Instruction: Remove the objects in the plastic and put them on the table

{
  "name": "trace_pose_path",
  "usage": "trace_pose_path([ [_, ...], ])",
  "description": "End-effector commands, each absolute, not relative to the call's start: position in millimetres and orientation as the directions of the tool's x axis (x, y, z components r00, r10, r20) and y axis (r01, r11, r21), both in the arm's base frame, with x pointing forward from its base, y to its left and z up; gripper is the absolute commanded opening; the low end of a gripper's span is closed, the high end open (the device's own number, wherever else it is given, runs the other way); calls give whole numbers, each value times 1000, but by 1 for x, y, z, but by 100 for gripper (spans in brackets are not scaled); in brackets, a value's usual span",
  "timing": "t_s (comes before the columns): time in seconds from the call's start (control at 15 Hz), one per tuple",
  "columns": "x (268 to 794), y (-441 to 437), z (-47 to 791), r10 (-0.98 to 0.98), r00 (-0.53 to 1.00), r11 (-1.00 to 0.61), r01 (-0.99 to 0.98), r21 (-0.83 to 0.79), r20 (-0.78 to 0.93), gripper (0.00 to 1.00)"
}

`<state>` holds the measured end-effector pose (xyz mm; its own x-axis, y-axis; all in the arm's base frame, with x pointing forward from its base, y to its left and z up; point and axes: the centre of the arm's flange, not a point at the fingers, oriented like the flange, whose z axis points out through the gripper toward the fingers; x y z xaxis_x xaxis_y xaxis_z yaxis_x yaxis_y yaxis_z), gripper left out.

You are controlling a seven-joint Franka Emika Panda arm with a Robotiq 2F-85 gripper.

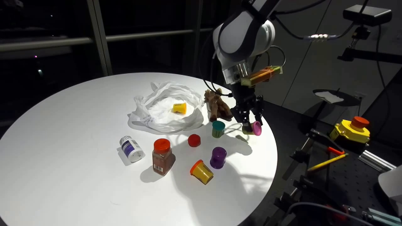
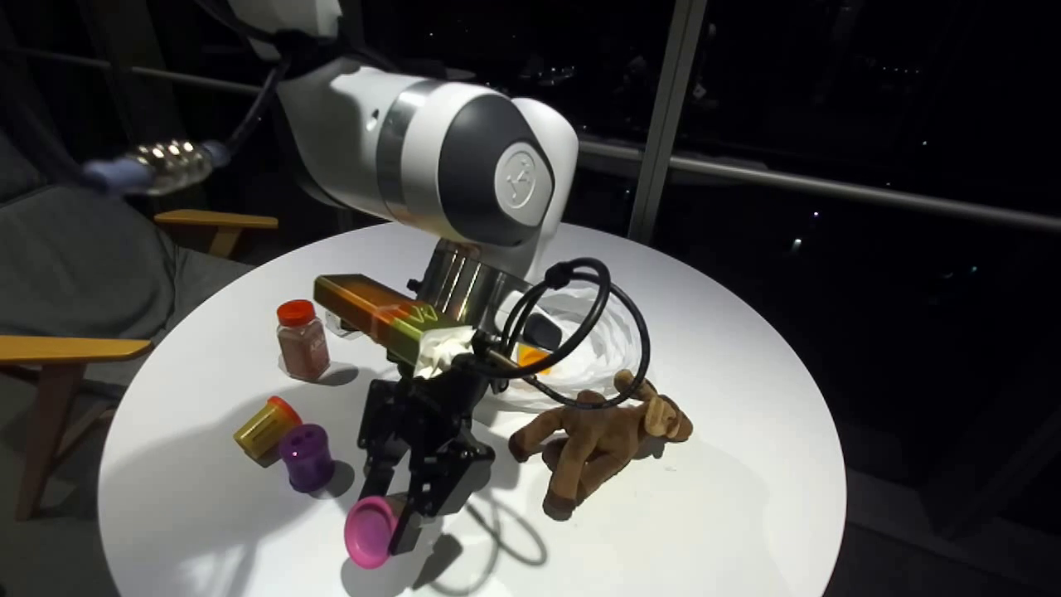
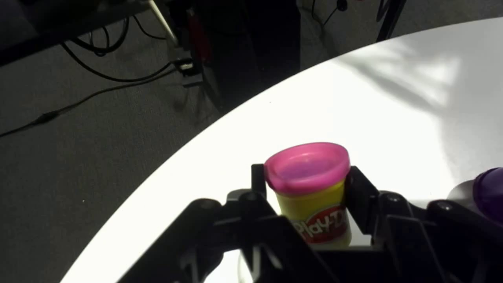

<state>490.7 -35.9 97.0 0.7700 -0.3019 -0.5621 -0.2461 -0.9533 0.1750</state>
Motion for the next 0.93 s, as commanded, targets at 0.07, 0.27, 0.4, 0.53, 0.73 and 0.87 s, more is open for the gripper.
trace_pose_path([
  [0.07, 529, -29, 57, -299, 734, -954, -240, 180, -610, 27],
  [0.27, 534, -35, 44, -304, 711, -952, -237, 191, -634, 27],
  [0.4, 537, -37, 38, -306, 697, -952, -240, 190, -649, 27],
  [0.53, 541, -40, 37, -309, 685, -950, -250, 186, -660, 27],
  [0.73, 546, -43, 37, -313, 678, -949, -255, 187, -665, 35],
  [0.87, 550, -45, 37, -318, 678, -947, -262, 186, -663, 77],
])
